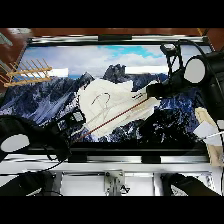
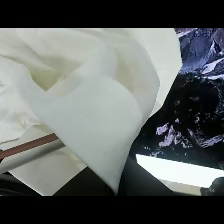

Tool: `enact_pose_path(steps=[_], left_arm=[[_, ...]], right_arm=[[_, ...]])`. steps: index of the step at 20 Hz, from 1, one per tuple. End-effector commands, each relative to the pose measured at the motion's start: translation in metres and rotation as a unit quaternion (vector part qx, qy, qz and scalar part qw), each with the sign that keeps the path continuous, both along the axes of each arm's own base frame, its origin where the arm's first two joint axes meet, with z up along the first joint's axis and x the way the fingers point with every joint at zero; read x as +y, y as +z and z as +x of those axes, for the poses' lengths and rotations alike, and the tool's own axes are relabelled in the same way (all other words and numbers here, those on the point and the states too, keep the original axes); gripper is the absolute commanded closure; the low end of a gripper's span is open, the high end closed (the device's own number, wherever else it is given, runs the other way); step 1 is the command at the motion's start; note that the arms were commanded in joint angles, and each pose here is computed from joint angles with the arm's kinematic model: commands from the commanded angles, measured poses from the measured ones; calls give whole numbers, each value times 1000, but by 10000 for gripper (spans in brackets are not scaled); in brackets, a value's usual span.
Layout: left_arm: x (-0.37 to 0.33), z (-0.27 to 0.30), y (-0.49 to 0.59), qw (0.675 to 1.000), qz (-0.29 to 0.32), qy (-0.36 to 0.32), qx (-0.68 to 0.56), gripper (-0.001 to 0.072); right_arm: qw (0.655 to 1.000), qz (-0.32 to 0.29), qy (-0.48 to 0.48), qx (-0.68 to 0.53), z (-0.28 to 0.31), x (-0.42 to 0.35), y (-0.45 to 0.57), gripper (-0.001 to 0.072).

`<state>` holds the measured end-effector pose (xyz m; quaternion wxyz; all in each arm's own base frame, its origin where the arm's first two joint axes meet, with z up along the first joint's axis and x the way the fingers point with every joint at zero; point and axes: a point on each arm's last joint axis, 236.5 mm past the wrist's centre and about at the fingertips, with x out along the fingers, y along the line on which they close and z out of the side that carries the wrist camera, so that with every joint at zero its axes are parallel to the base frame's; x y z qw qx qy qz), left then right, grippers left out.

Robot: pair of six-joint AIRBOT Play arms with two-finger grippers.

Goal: Fold the shirts.

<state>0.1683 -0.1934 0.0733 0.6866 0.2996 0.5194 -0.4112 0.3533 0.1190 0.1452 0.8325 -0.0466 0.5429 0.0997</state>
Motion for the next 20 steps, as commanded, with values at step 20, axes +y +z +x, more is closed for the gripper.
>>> enact_pose_path(steps=[20], left_arm=[[-114, 22, -47, 993, -112, -33, 1, 660]], right_arm=[[972, 163, 171, -10, -79, 112, 71, 637]])
